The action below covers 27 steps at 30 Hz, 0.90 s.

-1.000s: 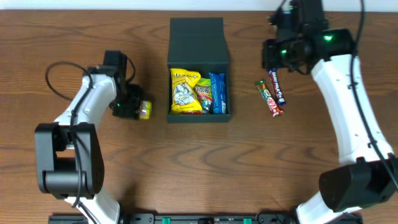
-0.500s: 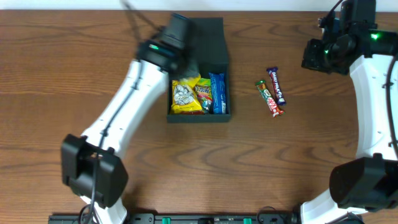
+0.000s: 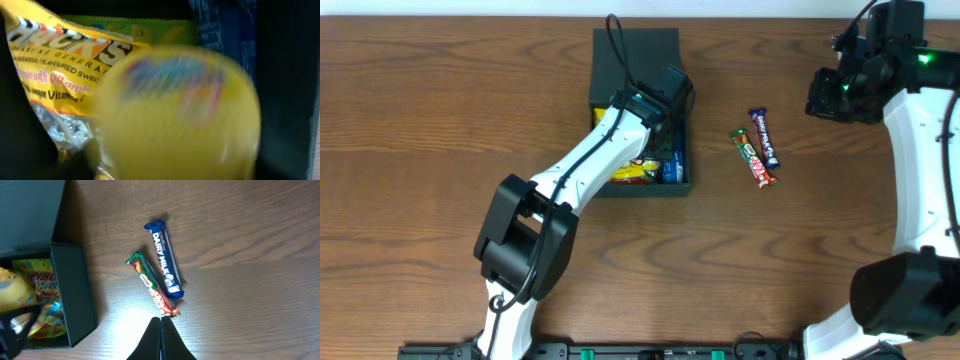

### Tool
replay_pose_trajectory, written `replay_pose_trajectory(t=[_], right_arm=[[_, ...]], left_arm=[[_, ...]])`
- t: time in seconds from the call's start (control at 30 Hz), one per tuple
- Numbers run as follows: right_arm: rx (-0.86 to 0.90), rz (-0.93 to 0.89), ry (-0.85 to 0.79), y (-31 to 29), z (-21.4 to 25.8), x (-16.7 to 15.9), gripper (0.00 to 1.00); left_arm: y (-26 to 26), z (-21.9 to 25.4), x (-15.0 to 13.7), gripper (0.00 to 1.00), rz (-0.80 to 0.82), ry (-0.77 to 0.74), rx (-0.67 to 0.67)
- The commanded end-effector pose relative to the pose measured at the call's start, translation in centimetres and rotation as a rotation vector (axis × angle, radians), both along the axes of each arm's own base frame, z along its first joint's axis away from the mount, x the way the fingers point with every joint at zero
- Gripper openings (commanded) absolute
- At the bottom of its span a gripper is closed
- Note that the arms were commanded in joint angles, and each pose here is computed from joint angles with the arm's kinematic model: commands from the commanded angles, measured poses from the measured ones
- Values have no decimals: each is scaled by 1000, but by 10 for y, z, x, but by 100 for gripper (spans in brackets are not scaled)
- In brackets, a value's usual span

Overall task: Pack container
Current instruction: 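Place the Mentos tube into the box, then grasp the green-red Milo bar with the right gripper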

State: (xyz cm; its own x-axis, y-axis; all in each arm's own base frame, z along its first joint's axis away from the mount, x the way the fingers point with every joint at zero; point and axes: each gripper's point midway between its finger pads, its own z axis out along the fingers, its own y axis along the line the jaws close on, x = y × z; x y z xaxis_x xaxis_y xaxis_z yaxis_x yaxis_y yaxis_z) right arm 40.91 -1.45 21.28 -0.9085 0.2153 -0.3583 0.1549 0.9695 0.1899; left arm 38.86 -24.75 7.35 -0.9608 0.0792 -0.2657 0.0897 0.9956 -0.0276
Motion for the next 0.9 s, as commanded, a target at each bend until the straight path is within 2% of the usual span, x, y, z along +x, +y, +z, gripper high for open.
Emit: replay_pose_trajectory(t=[0.0,0.13,0.23,0.33,0.4,0.43,0.53,0.67,0.87], right_arm=[[-6,-1,4,-4,-2,0,2],[-9,7,3,-4,-2,0,2],[-17,33,13,-3,-6,-2,1],[-14,76,55,9,-24,-9,1],[-18,134,79,22,-39,-13,8],[-26,177,91,31,-50,-16,18],[-66,307,116,53,-92,-25,33],[-90,378,123,66,-132,-34,34],[-137,429,86,65,-168,-37,33]], left_arm=[[7,0,7,95,26,-10,18],[2,39,15,95,27,-75,-27],[5,93,21,95,41,-169,-76],[31,155,25,95,96,-293,-126],[55,183,24,96,140,-346,-138],[68,194,24,95,167,-366,-142],[118,214,18,95,262,-382,-128],[162,214,8,95,353,-342,-88],[171,210,5,95,373,-315,-82]])
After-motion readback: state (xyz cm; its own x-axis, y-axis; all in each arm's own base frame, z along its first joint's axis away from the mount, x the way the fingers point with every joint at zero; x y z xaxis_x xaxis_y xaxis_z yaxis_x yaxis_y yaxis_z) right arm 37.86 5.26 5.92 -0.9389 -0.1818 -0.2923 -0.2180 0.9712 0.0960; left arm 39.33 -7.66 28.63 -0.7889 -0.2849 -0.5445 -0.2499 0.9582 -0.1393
